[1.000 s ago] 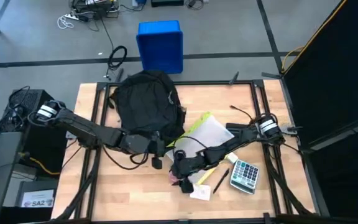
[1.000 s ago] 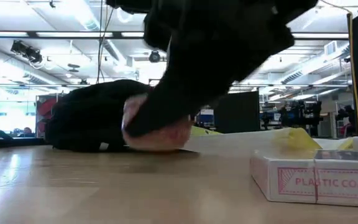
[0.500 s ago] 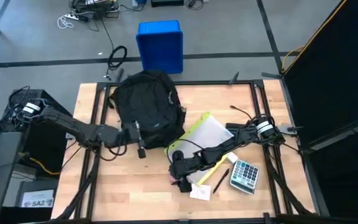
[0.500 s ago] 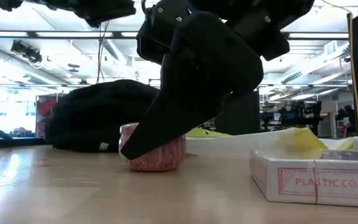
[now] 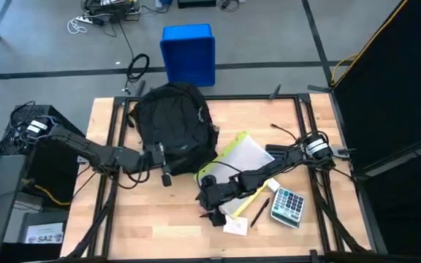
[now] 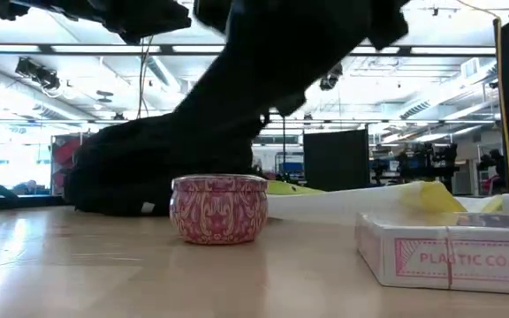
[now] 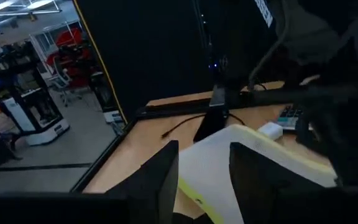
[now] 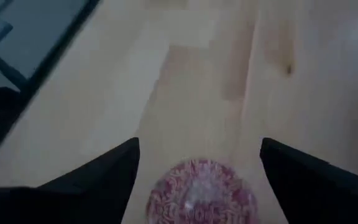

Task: Unpack backpack
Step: Put the red urn into the zip lock bag

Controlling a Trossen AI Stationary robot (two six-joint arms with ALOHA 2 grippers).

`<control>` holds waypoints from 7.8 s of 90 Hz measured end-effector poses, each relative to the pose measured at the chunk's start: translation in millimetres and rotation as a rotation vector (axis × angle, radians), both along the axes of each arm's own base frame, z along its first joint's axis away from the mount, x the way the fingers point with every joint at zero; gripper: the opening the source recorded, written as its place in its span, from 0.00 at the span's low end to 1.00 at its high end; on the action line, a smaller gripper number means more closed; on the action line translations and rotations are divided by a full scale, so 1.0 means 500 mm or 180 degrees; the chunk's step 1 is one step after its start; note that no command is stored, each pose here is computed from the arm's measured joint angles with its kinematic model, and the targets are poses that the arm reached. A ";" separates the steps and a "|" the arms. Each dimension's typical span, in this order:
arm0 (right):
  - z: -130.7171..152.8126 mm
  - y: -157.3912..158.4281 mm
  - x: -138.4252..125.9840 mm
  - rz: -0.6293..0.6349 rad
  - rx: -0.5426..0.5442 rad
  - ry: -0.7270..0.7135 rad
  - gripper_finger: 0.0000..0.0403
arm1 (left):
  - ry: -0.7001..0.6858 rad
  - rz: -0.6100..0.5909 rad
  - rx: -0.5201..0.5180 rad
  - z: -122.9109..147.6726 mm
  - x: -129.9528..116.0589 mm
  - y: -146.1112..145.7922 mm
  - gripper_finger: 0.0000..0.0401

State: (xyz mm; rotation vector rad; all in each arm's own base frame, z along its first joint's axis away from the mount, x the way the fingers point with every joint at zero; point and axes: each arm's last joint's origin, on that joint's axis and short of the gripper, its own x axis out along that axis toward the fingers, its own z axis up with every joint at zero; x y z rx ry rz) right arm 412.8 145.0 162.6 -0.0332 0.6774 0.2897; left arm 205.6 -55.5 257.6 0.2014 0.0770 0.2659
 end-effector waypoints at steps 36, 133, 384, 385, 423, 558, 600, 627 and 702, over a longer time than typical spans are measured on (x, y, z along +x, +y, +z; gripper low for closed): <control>0.090 -0.026 -0.069 -0.0518 -0.0647 -0.0128 0.58 | 0.0038 0.0001 0.0084 -0.001 0.000 0.001 0.29; 0.083 -0.124 -0.362 -0.1460 -0.0364 -0.1715 0.41 | 0.0155 -0.0018 0.0213 -0.037 0.039 -0.013 0.29; -0.077 0.015 -0.328 -0.1124 -0.0437 0.0977 0.40 | 0.1399 -0.0643 0.0116 -0.099 0.253 -0.032 0.29; -0.078 0.015 -0.326 -0.1130 -0.0460 0.0964 0.40 | 0.1403 -0.0643 0.0117 -0.099 0.253 -0.032 0.29; -0.058 -0.083 -0.250 -0.1777 -0.0873 0.0570 0.40 | 0.1471 -0.0681 0.0029 -0.104 0.250 -0.033 0.29; -0.054 -0.064 -0.249 -0.1719 -0.0638 0.0484 0.39 | 0.2620 0.0125 0.0839 -0.208 0.008 -0.191 0.29; -0.052 -0.069 -0.245 -0.1774 -0.0584 0.0451 0.39 | 0.2549 -0.0113 0.1691 -0.232 0.015 -0.179 0.29; -0.052 -0.068 -0.245 -0.1822 -0.0517 0.0456 0.38 | 0.2612 -0.0136 0.1675 -0.263 0.030 -0.184 0.31; -0.052 -0.067 -0.245 -0.1798 -0.0496 0.0472 0.37 | 0.2804 0.0324 0.2443 -0.304 0.074 -0.172 0.02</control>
